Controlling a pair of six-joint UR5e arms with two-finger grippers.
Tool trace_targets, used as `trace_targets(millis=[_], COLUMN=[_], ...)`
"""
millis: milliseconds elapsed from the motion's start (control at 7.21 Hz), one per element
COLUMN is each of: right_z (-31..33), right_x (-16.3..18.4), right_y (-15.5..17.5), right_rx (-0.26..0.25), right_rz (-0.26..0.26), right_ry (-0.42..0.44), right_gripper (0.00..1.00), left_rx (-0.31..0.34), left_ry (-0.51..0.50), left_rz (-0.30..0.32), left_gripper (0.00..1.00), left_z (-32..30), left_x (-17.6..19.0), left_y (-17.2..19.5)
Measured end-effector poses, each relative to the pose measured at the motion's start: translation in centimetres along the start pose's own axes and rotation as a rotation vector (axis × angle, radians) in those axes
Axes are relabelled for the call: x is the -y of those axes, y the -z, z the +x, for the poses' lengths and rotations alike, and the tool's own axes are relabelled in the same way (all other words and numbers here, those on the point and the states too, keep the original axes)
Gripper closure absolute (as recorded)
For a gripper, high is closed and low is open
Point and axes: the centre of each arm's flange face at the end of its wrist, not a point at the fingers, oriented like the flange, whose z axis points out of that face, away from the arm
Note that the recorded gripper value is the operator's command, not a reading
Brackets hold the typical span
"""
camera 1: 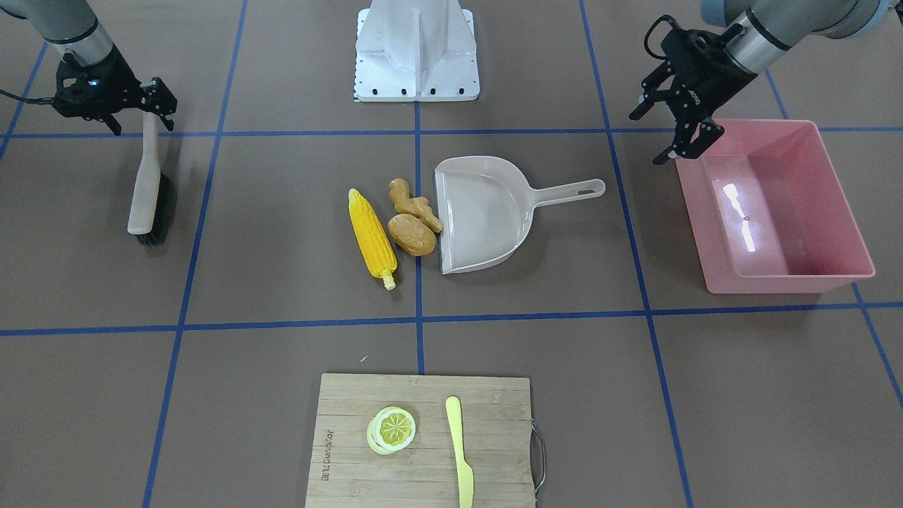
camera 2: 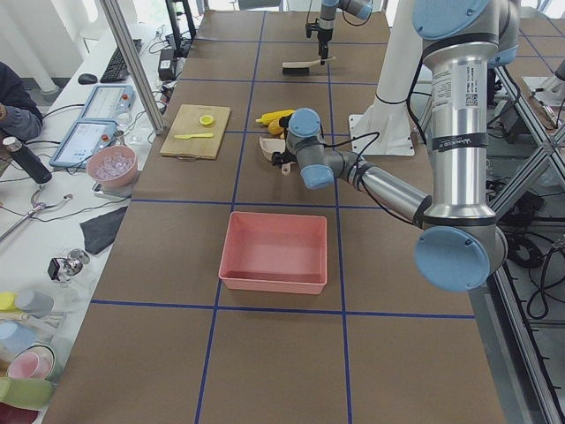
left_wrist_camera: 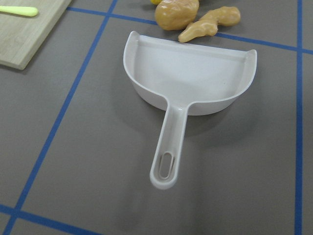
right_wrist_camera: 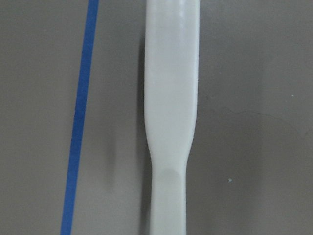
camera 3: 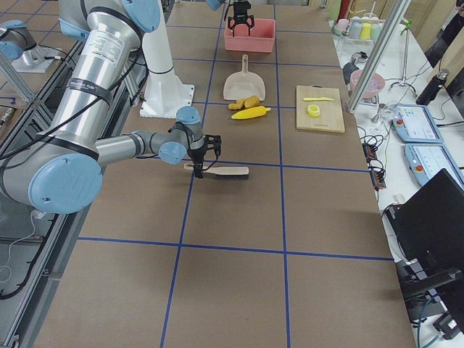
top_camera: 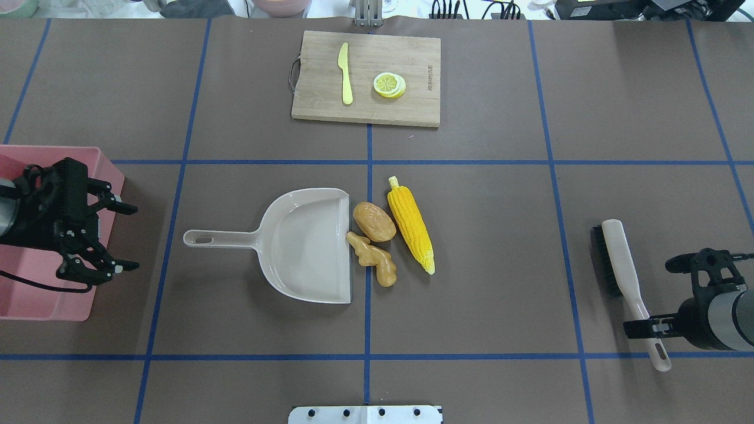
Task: Sweep and dump trash into bin
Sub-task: 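Grasp the dustpan handle with the left gripper while the right grasps the brush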
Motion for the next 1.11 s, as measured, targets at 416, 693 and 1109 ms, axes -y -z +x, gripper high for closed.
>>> trace_targets(millis=[416, 693, 1109], right_z=[0.1, -0.5, -1.1], right_x=[0.2, 0.2, -0.1], right_y=[-0.8, -1.4, -2.0], right_rx=[-0.022, -0.022, -0.02], right_rz=[0.034, 0.043, 0.036], right_ry=[-0.003, 0.007, 0.021], right_gripper=[0.28, 0.28, 0.46], left_rx=[-0.052, -0.01, 0.047], left_ry=[-0.116, -0.134, -0.126], left_rz=[-0.006, -0.001, -0.029], left_gripper=[0.05, 0.07, 0.04], left_z=[-0.3, -0.8, -2.0], left_x=[2.8, 4.1, 5.2], left_y=[-5.7, -6.6, -10.1])
